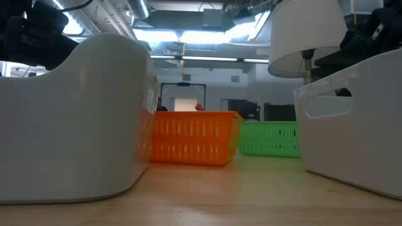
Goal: Stack baskets by color
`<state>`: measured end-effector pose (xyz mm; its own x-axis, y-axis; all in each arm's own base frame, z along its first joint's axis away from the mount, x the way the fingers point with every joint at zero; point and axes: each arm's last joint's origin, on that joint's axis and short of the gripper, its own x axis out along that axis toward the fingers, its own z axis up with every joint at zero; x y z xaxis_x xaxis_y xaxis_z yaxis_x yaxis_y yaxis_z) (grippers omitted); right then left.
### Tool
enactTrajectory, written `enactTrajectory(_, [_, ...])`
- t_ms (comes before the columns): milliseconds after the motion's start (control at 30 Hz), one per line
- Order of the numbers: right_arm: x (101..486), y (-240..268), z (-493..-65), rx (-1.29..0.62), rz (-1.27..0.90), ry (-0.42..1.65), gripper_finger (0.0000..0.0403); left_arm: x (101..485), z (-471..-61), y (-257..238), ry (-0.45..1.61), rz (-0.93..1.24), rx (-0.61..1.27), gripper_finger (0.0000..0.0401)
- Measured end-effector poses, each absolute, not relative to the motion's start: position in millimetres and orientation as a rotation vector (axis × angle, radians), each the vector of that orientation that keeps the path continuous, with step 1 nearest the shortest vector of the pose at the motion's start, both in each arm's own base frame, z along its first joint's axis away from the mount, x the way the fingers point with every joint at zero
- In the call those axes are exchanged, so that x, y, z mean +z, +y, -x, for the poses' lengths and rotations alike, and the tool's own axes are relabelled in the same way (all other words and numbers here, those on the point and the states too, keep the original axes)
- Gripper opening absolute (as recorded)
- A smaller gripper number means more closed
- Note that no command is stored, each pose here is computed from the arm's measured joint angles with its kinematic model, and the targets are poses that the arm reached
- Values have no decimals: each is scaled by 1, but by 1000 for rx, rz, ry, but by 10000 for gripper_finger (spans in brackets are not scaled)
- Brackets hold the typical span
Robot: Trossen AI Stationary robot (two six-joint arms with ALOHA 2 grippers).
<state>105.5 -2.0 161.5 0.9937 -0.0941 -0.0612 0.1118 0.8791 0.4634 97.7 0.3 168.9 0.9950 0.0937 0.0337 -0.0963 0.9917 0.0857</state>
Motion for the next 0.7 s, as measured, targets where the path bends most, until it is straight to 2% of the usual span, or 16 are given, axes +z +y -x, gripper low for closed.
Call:
enactTrajectory(467, [162,-2,-105,-106,-488,31,99,169,-98,0,-30,-87,96,41])
enactTrajectory(700, [164,-5,-105,-202,-483,-13,99,169,-98,0,-30,-87,95,41])
